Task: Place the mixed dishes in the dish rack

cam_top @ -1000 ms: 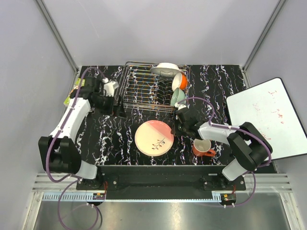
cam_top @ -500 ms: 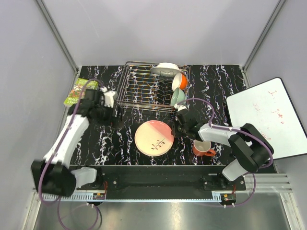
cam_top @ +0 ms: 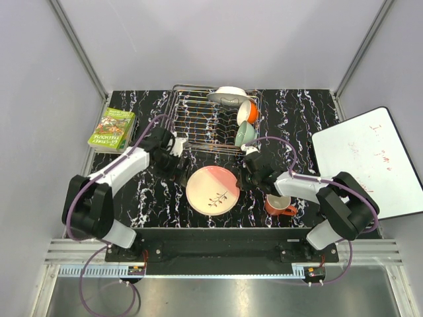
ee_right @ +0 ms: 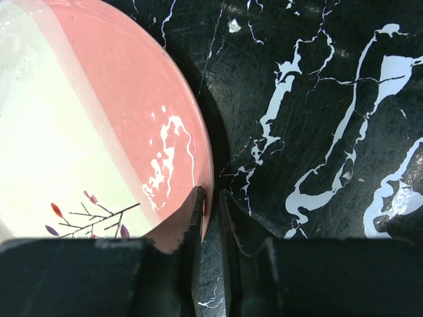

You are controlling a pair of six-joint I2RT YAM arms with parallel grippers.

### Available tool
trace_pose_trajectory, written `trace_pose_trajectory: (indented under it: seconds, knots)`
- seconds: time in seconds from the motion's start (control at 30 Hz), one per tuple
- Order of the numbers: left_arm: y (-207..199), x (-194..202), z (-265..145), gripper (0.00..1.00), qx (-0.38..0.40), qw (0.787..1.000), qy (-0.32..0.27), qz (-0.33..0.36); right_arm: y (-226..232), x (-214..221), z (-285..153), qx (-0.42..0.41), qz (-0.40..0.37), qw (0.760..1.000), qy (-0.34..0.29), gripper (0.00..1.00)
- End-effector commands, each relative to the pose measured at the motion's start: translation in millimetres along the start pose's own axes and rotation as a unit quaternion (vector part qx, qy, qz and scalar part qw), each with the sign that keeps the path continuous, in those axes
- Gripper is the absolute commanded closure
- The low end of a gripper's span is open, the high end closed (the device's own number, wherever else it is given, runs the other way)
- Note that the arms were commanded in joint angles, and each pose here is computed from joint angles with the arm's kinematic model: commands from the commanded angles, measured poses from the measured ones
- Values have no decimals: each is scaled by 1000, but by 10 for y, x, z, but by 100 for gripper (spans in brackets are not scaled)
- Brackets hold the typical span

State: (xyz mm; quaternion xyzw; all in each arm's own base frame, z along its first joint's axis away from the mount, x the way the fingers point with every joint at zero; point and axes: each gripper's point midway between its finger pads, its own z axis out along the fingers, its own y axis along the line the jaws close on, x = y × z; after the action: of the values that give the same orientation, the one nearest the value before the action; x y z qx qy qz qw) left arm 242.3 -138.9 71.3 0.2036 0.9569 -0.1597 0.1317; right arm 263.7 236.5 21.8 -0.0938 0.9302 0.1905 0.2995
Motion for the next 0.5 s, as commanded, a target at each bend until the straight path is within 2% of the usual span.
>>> trace_pose_trajectory:
  seconds: [0.0, 0.07, 0.2, 0.47]
  knots:
    - [-74, -338, 96, 1, 22, 999, -41, 7, -21, 23, -40, 8, 0, 1000, -3, 81]
    - [-113, -327, 214, 1, 37, 999, -35, 9, -20, 26, -33, 8, 0, 1000, -1, 80]
    - [-250, -302, 367, 11, 75, 997, -21, 1, -16, 30, -10, 8, -1, 1000, 3, 80]
    - [-291, -261, 579, 11, 81, 997, 1, 11, -20, 38, 2, 10, 3, 1000, 4, 80]
